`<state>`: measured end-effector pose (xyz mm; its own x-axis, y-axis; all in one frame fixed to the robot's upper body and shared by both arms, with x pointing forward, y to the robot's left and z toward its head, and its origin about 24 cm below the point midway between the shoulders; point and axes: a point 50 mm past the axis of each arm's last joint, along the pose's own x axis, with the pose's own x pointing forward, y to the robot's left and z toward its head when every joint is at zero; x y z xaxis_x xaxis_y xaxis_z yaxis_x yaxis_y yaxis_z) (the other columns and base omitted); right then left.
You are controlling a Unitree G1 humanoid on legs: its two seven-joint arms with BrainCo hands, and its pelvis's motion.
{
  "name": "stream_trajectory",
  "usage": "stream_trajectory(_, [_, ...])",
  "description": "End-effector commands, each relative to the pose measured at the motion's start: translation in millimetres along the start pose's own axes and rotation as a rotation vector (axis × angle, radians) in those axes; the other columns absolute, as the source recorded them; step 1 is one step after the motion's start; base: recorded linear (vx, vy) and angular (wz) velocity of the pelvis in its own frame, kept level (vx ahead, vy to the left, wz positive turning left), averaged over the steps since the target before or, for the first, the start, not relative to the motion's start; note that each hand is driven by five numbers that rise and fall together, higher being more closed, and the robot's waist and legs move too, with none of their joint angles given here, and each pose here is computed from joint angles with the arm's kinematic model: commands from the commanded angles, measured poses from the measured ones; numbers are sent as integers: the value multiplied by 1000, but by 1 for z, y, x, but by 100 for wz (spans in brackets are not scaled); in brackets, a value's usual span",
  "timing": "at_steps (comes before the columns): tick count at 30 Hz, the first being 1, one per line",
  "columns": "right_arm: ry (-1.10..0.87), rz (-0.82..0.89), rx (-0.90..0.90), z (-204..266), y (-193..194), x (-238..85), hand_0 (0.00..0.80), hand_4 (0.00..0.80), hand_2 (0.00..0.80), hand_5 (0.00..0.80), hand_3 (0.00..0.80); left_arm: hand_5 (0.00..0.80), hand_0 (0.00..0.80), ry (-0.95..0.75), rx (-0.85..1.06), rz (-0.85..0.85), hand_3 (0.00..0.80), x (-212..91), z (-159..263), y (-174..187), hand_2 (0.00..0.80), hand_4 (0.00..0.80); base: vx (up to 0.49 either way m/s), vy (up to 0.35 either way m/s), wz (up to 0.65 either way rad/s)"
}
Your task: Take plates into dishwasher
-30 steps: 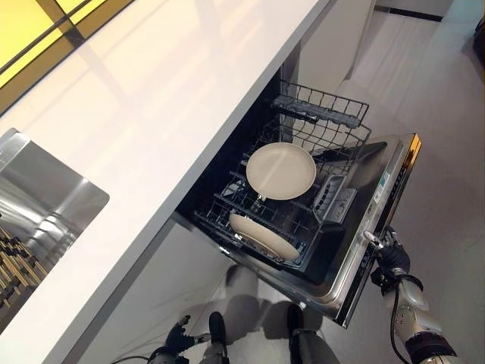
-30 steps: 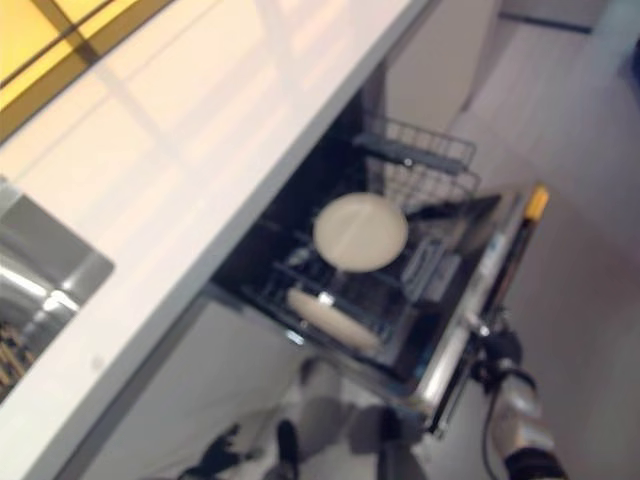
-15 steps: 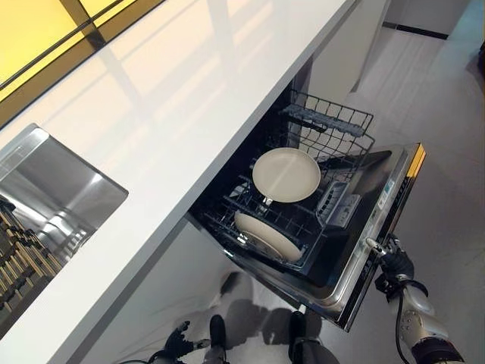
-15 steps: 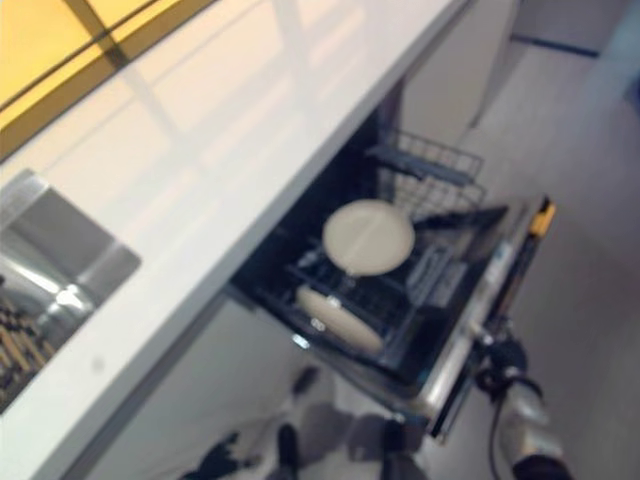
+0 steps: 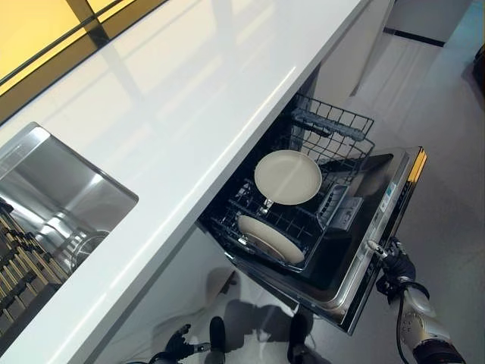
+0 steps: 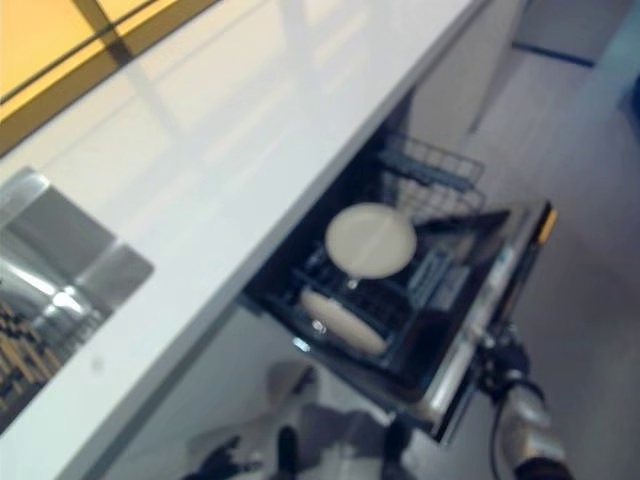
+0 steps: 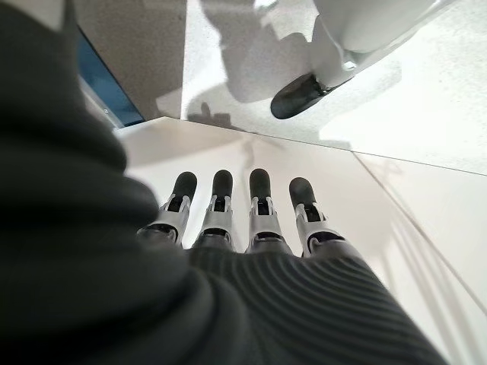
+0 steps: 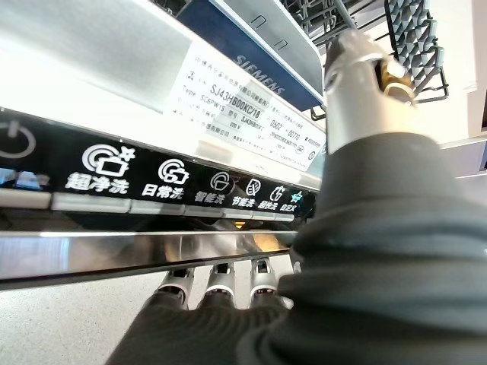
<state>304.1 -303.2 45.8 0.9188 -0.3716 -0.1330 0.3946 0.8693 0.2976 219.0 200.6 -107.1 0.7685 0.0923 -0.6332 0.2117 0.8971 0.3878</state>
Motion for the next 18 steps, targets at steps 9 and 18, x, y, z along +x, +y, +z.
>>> stream_trajectory(9, [24,623,29,-14,162,-23,0,0,0,0,0,0,0,-5,94,2,0,-3,-7,16,0,0,79,19,2])
stream_trajectory(18, [30,639,20,-15,167,-26,0,0,0,0,0,0,0,21,102,-34,0,-5,-14,12,0,0,71,50,1])
